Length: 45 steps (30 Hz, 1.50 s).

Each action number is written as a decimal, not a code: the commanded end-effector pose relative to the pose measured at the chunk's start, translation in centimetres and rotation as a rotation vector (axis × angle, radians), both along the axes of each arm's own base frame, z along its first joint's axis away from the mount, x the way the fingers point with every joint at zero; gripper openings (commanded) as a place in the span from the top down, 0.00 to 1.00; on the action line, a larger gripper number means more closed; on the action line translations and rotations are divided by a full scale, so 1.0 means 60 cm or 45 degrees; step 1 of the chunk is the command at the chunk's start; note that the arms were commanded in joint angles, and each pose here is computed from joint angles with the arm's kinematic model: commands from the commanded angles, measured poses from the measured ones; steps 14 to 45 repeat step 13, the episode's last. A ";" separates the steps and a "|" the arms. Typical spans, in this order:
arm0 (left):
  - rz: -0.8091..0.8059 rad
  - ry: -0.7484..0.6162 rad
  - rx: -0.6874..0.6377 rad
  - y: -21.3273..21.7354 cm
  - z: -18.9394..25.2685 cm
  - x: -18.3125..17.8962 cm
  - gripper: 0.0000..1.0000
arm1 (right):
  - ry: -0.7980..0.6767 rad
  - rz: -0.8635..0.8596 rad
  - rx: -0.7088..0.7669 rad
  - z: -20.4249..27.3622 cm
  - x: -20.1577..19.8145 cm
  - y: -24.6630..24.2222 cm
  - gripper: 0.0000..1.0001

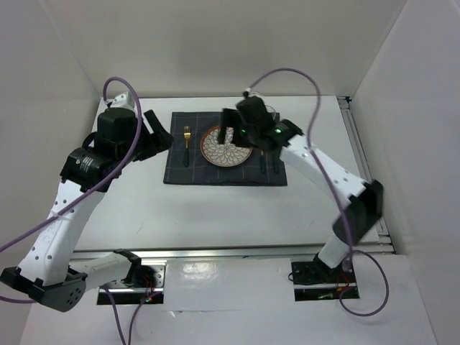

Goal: Set the dinner table for one person

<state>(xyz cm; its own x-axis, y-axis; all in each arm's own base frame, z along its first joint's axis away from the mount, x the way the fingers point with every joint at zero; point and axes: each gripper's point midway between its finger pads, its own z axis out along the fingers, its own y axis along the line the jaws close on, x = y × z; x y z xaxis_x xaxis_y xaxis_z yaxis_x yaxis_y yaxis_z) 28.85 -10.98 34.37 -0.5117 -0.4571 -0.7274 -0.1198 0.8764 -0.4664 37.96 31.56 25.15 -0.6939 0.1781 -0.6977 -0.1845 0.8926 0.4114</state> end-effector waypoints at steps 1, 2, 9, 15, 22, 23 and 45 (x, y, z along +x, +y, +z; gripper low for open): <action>-0.003 -0.072 0.037 0.010 0.020 0.008 0.20 | 0.102 -0.359 -0.303 -0.053 -0.064 -0.182 0.00; -0.019 -0.068 0.029 0.005 0.015 0.009 0.20 | 0.167 -0.397 -0.371 -0.095 -0.098 -0.215 0.00; -0.087 -0.048 0.012 -0.013 -0.005 0.012 0.20 | 0.286 -0.701 -0.308 -0.135 -0.252 -0.359 0.00; -0.123 -0.049 0.021 -0.019 -0.012 0.013 0.20 | 0.284 -0.752 -0.240 -0.137 -0.292 -0.385 0.00; -0.123 -0.049 0.021 -0.019 -0.012 0.013 0.20 | 0.284 -0.752 -0.240 -0.137 -0.292 -0.385 0.00; -0.123 -0.049 0.021 -0.019 -0.012 0.013 0.20 | 0.284 -0.752 -0.240 -0.137 -0.292 -0.385 0.00; -0.123 -0.049 0.021 -0.019 -0.012 0.013 0.20 | 0.284 -0.752 -0.240 -0.137 -0.292 -0.385 0.00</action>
